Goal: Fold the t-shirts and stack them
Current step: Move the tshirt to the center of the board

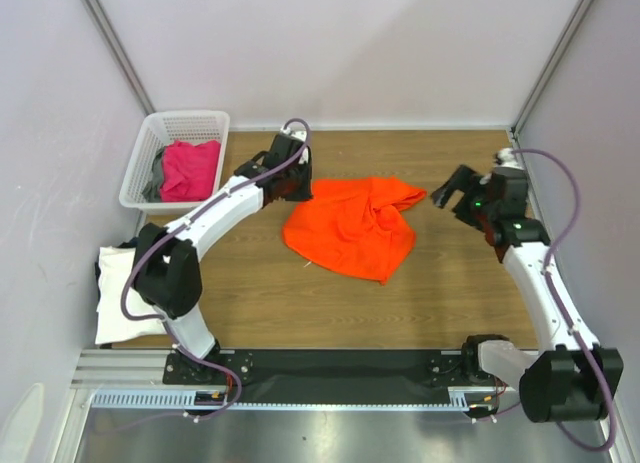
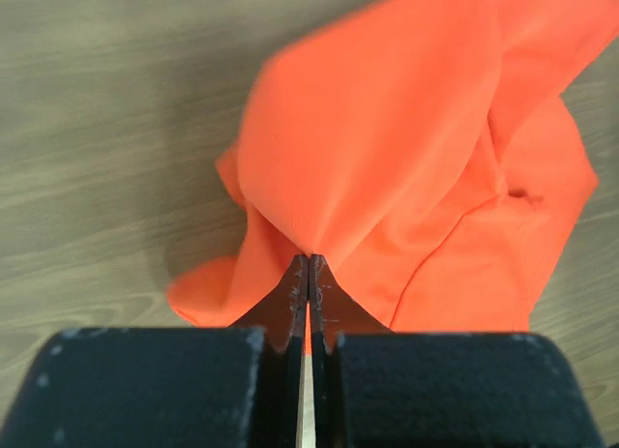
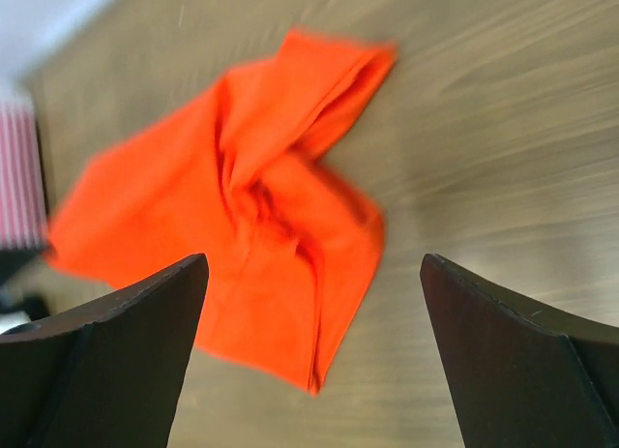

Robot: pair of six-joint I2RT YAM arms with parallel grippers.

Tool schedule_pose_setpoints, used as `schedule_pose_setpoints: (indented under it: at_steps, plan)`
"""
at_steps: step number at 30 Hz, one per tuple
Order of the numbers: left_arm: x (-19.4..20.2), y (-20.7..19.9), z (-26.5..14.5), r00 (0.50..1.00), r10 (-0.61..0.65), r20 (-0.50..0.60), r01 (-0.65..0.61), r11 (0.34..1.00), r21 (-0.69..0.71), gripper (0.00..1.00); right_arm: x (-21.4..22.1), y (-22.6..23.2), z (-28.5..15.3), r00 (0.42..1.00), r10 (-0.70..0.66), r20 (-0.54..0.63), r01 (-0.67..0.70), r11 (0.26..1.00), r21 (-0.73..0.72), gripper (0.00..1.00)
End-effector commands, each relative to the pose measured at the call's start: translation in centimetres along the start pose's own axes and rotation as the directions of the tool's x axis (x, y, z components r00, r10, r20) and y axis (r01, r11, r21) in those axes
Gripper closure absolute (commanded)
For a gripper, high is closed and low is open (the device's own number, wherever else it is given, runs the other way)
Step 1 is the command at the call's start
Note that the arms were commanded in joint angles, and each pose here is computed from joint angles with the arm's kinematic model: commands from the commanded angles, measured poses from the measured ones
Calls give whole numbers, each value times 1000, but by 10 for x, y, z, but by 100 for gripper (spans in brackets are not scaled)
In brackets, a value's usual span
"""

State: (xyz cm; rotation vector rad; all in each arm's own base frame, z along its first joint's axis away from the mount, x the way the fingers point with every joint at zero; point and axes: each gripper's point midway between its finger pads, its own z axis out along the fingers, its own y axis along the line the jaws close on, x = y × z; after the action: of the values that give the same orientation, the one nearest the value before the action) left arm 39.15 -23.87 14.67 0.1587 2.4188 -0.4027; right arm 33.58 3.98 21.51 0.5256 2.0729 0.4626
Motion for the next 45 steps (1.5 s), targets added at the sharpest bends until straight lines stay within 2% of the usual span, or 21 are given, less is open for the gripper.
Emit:
schedule_pose_setpoints:
  at_steps: [1, 4, 6, 9, 13, 16, 20, 23, 25, 27, 28, 29, 30, 31, 33, 36, 39, 41, 43, 44, 45]
  plan:
    - [-89, -14, -77, 960, 33, 279, -31, 999, -11, 100, 16, 22, 7, 993, -111, -40, 110, 994, -28, 0]
    - [-143, -8, -146, 888, 121, 444, -84, 991, -100, 100, 13, 35, 10, 992, -121, -30, 119, 992, -42, 0]
    - [-169, -5, -189, 824, 243, 511, -177, 968, -176, 100, 9, 36, 13, 994, -111, -20, 110, 993, -36, 0]
    - [-187, 2, -239, 762, 353, 543, -242, 933, -266, 100, -5, 38, 10, 991, -129, 22, 129, 991, -25, 0]
    - [-190, -16, -266, 731, 382, 566, -315, 924, -216, 100, -21, 34, 3, 988, -131, 80, 130, 991, 24, 0]
    - [-181, -57, -255, 714, 399, 576, -427, 900, -95, 100, -34, 28, -5, 990, -70, 121, 62, 996, 63, 0]
    - [-144, -124, -192, 733, 459, 501, -565, 822, 73, 100, -50, 18, -14, 988, -1, 157, -12, 996, 86, 0]
    - [-121, -151, -161, 761, 440, 476, -561, 815, 144, 100, -54, 8, -19, 987, 14, 158, -32, 993, 114, 0]
    - [-83, -168, -130, 818, 411, 402, -531, 809, 252, 100, -51, 2, -20, 991, 17, 136, -37, 989, 140, 0]
    - [-52, -185, -110, 837, 411, 361, -527, 782, 333, 100, -56, -12, -23, 989, 32, 142, -56, 984, 168, 0]
    - [-45, -191, -106, 853, 388, 348, -504, 786, 359, 92, -55, -15, -23, 990, 32, 138, -56, 983, 173, 0]
    - [-37, -202, -106, 856, 385, 346, -505, 770, 391, 41, -57, -18, -24, 990, 28, 138, -52, 983, 176, 0]
    - [-35, -208, -108, 858, 379, 346, -501, 765, 406, 7, -58, -17, -24, 991, 26, 135, -48, 985, 167, 0]
    - [-37, -208, -107, 867, 365, 339, -483, 782, 393, 1, -58, -18, -25, 991, 24, 130, -46, 985, 169, 0]
    - [-46, -208, -116, 869, 361, 337, -477, 793, 379, 0, -57, -12, -24, 994, 3, 106, -17, 991, 136, 0]
    - [-69, -175, -116, 881, 354, 314, -435, 867, 244, 0, -45, 9, -14, 996, -81, 35, 81, 997, 15, 0]
    - [-74, -118, -100, 959, 218, 180, -250, 951, 181, 0, -23, 15, -1, 982, -185, -40, 184, 983, -12, 0]
    - [-52, -63, -85, 995, 69, 66, -75, 992, 98, 0, 8, 42, 4, 953, -288, -98, 280, 956, -83, 0]
    - [-31, -27, -78, 997, -74, 14, 74, 997, 24, 0, 39, 60, 12, 912, -390, -128, 372, 917, -144, 0]
    - [-4, 4, -65, 989, -141, -46, 139, 989, -43, 0, 49, 66, 14, 899, -416, -136, 392, 904, -172, 0]
    - [-1, 13, -76, 983, -181, -23, 180, 983, -43, 1, 62, 70, 17, 885, -440, -150, 407, 890, -205, 0]
